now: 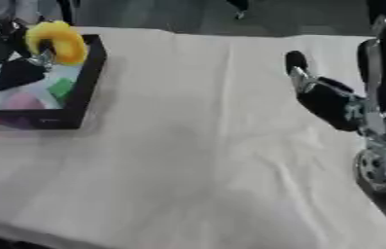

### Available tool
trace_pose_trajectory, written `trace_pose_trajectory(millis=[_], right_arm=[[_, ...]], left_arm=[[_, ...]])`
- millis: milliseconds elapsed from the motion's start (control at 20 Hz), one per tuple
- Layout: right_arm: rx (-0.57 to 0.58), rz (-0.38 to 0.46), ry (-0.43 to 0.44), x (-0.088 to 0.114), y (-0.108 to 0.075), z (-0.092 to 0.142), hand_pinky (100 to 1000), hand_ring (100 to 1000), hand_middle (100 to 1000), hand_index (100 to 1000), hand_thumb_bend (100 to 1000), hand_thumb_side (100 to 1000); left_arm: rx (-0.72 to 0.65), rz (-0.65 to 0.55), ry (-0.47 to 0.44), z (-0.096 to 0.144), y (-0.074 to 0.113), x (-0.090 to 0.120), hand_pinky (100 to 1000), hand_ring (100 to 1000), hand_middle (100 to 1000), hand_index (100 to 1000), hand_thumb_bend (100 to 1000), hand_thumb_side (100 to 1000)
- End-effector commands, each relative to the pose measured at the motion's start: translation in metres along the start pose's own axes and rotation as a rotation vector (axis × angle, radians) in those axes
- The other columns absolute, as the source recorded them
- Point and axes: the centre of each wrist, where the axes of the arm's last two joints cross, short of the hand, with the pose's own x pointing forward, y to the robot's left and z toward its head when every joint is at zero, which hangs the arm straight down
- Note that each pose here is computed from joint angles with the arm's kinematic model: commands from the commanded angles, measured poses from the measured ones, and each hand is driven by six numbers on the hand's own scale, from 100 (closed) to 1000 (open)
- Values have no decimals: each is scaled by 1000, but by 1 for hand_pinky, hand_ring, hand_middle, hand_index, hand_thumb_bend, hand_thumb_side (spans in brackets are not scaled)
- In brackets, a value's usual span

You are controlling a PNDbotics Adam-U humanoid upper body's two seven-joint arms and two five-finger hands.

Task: Pick up the objects with one hand, pass them to the other hand, and then place them into the box on the other side of the table.

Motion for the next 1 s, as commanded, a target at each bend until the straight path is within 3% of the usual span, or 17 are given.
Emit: trace_pose_trajectory(millis=[50, 700, 1000], right_arm=[[-57, 17, 4, -5, -8, -5, 834, 854, 831, 826, 493, 239], [-92, 27, 21, -11, -9, -6, 833, 853, 830, 826, 485, 233], [-106, 31, 23, -13, -10, -6, 832, 853, 830, 826, 482, 228]], left_arm=[[293, -146, 215, -12, 13, -7, 941, 546, 347, 364, 100, 280], [354, -172, 311, -28, 13, -35, 935, 564, 390, 412, 100, 275], [362, -249, 346, -30, 9, -48, 1000, 772, 648, 703, 100, 163]])
